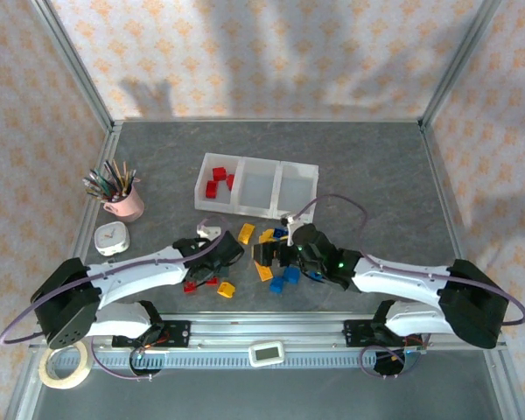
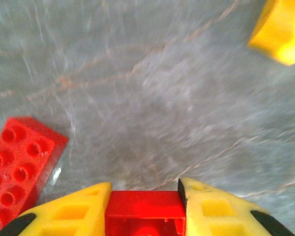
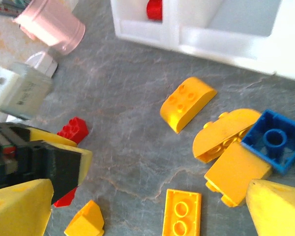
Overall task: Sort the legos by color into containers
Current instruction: Pick up the lego from the bottom-left of the table, then place the lego in the container, then pick up the lego from the bottom-left of the table.
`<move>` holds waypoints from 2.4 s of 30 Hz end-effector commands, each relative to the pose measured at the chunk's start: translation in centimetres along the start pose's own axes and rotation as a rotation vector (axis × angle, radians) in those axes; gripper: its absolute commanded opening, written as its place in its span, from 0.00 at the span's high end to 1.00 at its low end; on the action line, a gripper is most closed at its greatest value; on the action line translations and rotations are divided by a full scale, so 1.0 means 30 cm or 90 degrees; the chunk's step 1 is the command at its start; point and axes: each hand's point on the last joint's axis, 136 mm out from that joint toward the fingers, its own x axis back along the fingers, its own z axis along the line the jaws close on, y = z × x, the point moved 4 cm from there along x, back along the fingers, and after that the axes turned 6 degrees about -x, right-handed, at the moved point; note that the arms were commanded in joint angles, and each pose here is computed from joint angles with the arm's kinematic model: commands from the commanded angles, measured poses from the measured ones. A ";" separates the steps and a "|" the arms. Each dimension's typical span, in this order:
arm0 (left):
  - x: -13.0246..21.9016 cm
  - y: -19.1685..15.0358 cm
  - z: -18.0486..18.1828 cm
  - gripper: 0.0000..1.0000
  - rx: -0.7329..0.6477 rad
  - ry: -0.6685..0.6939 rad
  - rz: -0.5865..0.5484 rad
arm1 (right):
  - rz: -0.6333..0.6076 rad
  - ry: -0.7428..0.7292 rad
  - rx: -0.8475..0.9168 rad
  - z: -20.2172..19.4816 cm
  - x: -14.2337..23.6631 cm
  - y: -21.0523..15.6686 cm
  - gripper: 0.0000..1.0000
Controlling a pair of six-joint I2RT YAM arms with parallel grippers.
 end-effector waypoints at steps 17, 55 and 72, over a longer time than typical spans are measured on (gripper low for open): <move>0.031 0.782 0.103 0.66 0.058 0.109 -0.222 | -0.099 -0.070 -0.046 -0.027 0.004 0.254 0.00; 0.037 0.561 0.158 0.43 0.117 -0.037 -0.181 | 0.005 -0.004 0.071 0.065 -0.085 0.117 0.00; -0.049 0.144 0.274 0.27 0.237 0.020 -0.074 | 0.021 0.049 0.035 0.104 -0.094 -0.043 0.00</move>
